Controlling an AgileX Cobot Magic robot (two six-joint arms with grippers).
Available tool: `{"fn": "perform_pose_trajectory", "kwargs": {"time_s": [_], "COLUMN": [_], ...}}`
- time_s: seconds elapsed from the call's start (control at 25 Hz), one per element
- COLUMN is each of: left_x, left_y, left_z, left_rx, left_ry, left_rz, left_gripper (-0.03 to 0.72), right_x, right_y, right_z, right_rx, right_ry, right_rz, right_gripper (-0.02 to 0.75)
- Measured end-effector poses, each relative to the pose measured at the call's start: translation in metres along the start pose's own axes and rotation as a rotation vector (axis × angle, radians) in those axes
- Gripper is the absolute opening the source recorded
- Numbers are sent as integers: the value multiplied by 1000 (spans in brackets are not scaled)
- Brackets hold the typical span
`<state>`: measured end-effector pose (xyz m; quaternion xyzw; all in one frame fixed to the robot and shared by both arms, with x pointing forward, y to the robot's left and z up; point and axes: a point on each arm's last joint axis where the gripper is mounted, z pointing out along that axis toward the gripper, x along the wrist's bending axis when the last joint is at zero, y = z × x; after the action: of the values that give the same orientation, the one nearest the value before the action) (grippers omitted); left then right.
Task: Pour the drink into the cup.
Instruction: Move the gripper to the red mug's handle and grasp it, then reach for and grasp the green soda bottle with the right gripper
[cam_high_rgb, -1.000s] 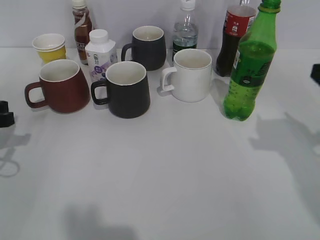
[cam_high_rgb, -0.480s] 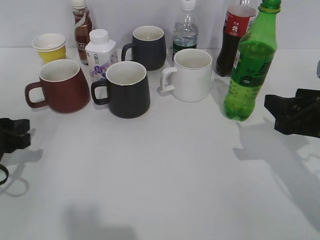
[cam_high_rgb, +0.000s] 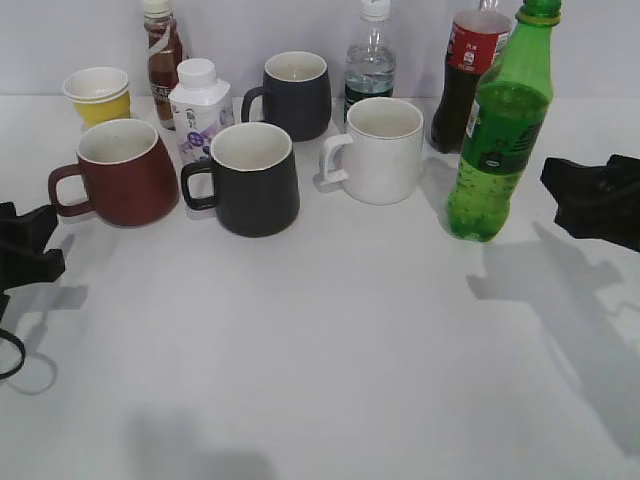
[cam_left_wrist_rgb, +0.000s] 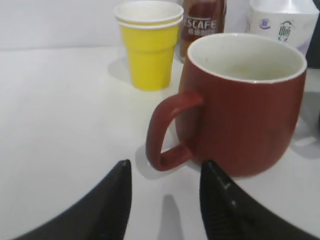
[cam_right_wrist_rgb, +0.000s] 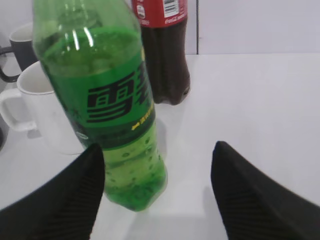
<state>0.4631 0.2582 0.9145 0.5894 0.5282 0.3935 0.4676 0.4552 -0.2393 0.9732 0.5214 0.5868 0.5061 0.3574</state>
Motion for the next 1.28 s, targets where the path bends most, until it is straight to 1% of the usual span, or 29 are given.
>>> {"fn": "perform_pose_trajectory", "kwargs": {"time_s": [0.28, 0.4, 0.56, 0.96, 1.08, 1.28], "left_x": [0, 3, 9, 7, 6, 6], "left_y": [-5, -4, -5, -17, -12, -7], "left_z": [19, 24, 33, 45, 52, 68], "left_rx": [-17, -43, -43, -7, -33, -30], "left_ry": [17, 44, 69, 33, 31, 35], "left_rz": [-3, -13, -19, 2, 1, -6], "left_gripper": [351, 351, 351, 351, 351, 351], "right_x": [0, 0, 0, 0, 0, 0], "right_y": [4, 5, 6, 5, 5, 1], "right_z": [0, 0, 0, 0, 1, 3], "right_rx": [-49, -56, -61, -62, -57, -39], "right_ry": [-1, -1, 0, -1, -1, -4], "right_rz": [4, 4, 4, 4, 4, 2], "right_gripper": [501, 501, 501, 501, 501, 501]}}
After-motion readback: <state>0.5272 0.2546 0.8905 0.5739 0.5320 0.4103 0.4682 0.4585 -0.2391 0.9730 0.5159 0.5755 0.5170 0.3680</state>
